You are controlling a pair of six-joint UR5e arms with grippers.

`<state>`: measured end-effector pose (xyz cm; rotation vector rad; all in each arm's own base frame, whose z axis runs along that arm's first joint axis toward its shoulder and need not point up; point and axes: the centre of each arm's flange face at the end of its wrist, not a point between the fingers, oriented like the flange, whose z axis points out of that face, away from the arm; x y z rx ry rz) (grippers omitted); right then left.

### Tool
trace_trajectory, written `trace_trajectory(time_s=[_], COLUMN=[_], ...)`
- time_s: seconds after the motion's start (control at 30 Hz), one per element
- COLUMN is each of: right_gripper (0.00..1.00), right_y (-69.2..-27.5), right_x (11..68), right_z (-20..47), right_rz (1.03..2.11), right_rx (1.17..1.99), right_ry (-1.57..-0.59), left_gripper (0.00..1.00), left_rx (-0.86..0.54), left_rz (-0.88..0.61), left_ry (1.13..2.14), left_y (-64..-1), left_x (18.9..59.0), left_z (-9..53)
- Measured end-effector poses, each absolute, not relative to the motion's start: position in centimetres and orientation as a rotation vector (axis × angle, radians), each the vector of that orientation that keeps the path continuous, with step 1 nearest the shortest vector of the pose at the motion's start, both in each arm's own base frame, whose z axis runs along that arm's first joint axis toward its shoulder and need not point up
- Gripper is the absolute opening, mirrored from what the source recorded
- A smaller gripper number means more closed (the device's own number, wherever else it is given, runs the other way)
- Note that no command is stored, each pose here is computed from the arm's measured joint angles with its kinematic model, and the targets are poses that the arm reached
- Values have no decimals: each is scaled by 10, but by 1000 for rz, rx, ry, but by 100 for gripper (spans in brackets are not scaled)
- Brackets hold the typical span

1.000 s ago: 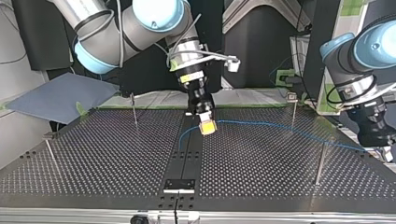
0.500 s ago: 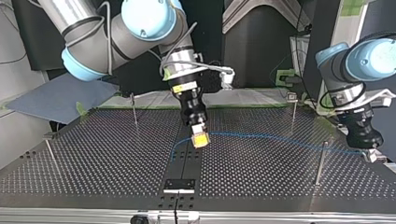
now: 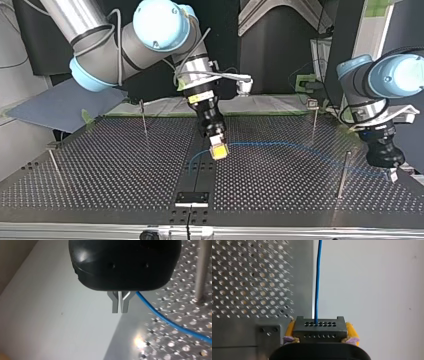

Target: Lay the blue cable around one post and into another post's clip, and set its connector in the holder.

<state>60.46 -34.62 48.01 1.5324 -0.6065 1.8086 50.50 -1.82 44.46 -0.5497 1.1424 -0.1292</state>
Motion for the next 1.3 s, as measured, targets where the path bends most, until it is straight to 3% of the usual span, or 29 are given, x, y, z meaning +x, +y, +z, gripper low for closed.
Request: trace_trajectory(time_s=[0.47,1.3], right_gripper=[0,0], right_y=[-361,-381], right_x=[626,635], right_z=[452,416], right_rz=[1770,1744], right_rx=[1614,1659], right_ry=[-603,-616], left_gripper=[9,9], left_rx=[-559,-555], left_rz=[-117,-98], left_ry=[1192,1246], left_y=[-16,-15], left_x=[519,540], left_z=[419,382])
